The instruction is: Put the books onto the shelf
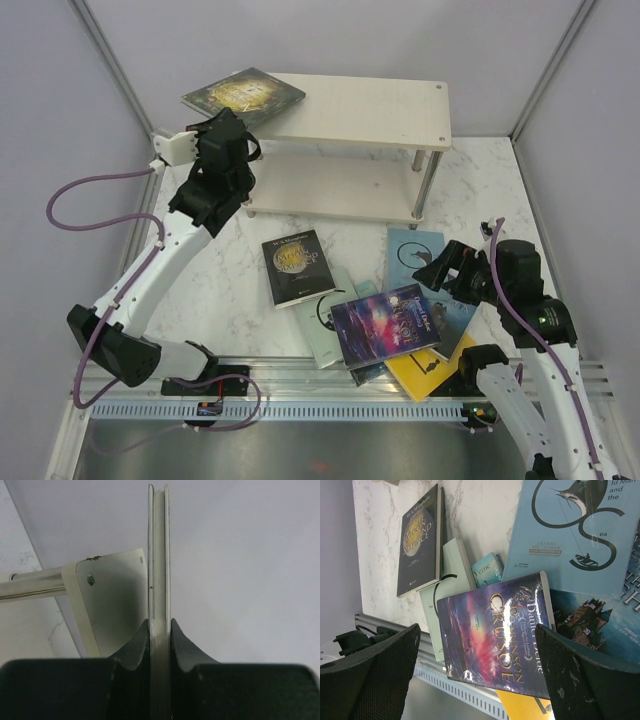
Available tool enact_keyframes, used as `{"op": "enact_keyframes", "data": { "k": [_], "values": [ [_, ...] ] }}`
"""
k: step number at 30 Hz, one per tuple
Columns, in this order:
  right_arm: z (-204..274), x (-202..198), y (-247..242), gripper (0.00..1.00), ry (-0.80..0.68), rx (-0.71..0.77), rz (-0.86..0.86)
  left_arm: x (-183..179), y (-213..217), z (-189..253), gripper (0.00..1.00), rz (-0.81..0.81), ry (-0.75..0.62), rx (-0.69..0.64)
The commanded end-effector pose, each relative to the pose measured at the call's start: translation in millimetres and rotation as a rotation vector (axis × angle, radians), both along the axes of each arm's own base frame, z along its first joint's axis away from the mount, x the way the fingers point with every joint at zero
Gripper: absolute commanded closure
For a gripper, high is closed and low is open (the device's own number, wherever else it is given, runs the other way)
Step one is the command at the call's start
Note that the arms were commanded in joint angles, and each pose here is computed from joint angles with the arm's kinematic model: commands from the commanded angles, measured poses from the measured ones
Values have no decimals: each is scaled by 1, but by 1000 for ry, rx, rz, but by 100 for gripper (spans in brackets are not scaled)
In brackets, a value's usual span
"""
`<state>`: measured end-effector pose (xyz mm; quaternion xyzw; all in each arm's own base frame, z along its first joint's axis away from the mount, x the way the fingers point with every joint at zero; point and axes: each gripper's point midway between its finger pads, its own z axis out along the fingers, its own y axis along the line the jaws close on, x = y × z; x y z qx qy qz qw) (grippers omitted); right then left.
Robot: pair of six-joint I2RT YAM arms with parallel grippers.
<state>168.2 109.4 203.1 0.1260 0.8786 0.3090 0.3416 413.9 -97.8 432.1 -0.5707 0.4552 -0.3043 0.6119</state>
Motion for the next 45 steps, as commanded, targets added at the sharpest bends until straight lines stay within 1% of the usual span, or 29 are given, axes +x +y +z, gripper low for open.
{"op": "enact_keyframes", "data": {
  "k": [1,3,4,5,6,7,8,12,15,16,18,19,22,24,25,27,28,29,30,33,37,39,41,45],
  "values": [
    [11,2,0,2,-28,-28,23,-27,37,65,92,238,-169,-70],
    [10,1,0,2,-24,-37,31,-24,30,59,85,236,-151,-54],
    [8,1,1,2,-18,-37,34,-19,22,52,72,226,-131,-34],
    [8,1,1,2,-17,-41,34,-16,19,49,63,215,-125,-31],
    [6,1,1,2,-13,-42,35,-12,12,44,46,188,-116,-24],
    [6,1,1,2,-12,-41,34,-9,6,41,27,170,-108,-17],
    [6,1,1,2,-12,-41,32,-4,0,34,1,161,-91,-2],
    [2,1,0,2,-3,-40,22,2,-21,35,0,129,-42,83],
    [0,0,-1,2,-2,-44,18,1,-39,35,0,53,-34,98],
    [-2,0,-2,2,0,-46,17,1,-50,35,0,1,-28,117],
    [-4,-1,-2,2,-1,-48,15,-4,-58,38,0,-46,-21,141],
    [-6,-1,-3,2,0,-51,13,-8,-64,36,0,-73,1,182],
    [-11,-1,-3,2,7,-47,5,-17,-61,26,0,-84,54,233],
    [-11,-1,-3,2,0,-42,2,-22,-59,20,0,-100,66,245],
    [-14,-1,-3,2,6,-43,2,-26,-62,23,0,-148,62,261],
    [-16,0,-3,2,4,-41,-5,-28,-73,25,0,-229,67,331],
    [-19,0,-3,2,9,-41,-6,-28,-84,22,0,-304,89,448],
    [-20,1,-3,2,14,-35,-9,-27,-89,17,0,-337,112,519],
    [-19,3,-2,2,6,-35,-11,-28,-90,12,0,-357,138,572],
    [-21,6,-2,2,4,-31,-13,-34,-83,-6,0,-395,213,657],
    [-27,6,-2,2,8,-26,-17,-44,-97,-18,0,-548,214,758],
    [-28,5,-1,2,7,-18,-18,-46,-98,-26,0,-573,242,784],
    [-30,5,0,2,11,-12,-15,-47,-92,-30,0,-558,269,784],
    [-26,5,0,2,-7,-14,-13,-59,-81,-16,0,-557,254,805]
  ]
}}
